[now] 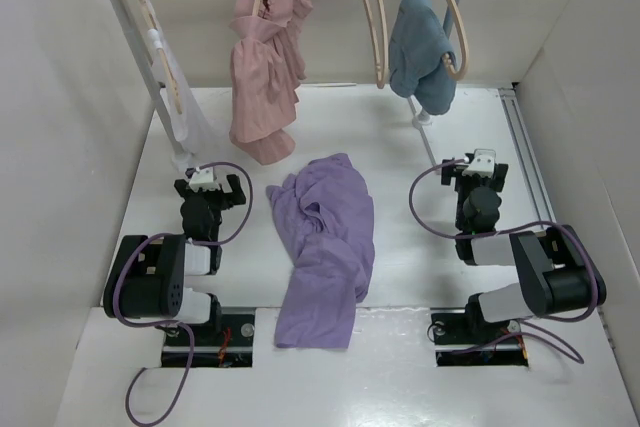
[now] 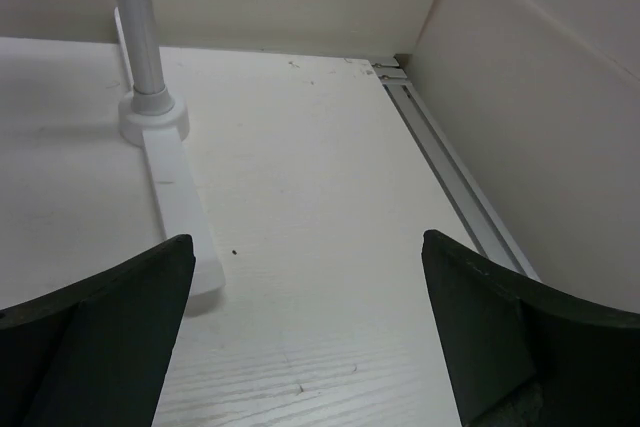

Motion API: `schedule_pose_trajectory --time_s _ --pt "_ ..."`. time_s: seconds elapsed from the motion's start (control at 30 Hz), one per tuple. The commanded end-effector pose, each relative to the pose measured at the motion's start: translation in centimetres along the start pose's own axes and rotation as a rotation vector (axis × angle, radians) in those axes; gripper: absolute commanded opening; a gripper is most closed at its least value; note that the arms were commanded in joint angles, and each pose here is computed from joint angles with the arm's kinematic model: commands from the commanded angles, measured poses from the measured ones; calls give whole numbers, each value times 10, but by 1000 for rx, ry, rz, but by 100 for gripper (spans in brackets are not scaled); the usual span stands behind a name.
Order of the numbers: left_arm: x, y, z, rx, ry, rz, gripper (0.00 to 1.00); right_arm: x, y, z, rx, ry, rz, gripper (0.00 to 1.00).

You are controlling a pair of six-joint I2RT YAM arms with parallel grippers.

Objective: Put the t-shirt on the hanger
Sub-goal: Grab a hanger with the right arm

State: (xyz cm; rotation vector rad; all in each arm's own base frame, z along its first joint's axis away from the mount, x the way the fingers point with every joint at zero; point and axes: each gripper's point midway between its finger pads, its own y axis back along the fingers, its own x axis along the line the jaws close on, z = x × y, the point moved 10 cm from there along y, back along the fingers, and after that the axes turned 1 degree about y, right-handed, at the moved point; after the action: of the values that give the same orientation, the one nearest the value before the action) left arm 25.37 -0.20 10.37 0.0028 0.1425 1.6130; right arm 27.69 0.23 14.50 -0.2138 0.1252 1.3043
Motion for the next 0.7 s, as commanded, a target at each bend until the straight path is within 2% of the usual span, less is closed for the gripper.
schedule_pose_trajectory --time_s 0.0,0.17,0.2,0.27,0.3,0.33,0.4,0.43,0.5,0.53,0.63,0.67 --pt "-5 -8 39 -229 26 -21 100 2 -7 17 -73 -41 -10 100" --pt "-6 -8 42 -236 1 -42 100 2 -8 27 -73 -43 -8 100" --pt "-14 -6 48 -266 -75 -164 100 6 -8 31 -55 -38 -5 100" --pt "-13 11 43 -289 -88 -219 100 0 -10 56 -66 -52 -52 100" --pt "-18 20 52 -335 -120 -289 100 1 -8 56 -7 -24 -39 100" --pt "-20 25 54 -348 -176 -326 100 -1 -9 66 -17 -29 -42 100" --pt "-27 32 62 -316 -270 -428 100 -10 -4 80 -23 -28 -75 100" --pt "-33 34 64 -293 -325 -484 100 -12 -1 79 18 -9 -89 100" --pt "-40 32 80 -269 -389 -475 100 -17 3 95 13 -13 -93 100" --pt "-41 37 78 -211 -394 -456 100 -20 7 93 73 3 -114 100" --pt "-38 46 89 -202 -499 -460 100 -33 12 119 103 -6 -181 100" --pt "-36 49 91 -207 -517 -433 100 -37 18 119 155 25 -215 100"
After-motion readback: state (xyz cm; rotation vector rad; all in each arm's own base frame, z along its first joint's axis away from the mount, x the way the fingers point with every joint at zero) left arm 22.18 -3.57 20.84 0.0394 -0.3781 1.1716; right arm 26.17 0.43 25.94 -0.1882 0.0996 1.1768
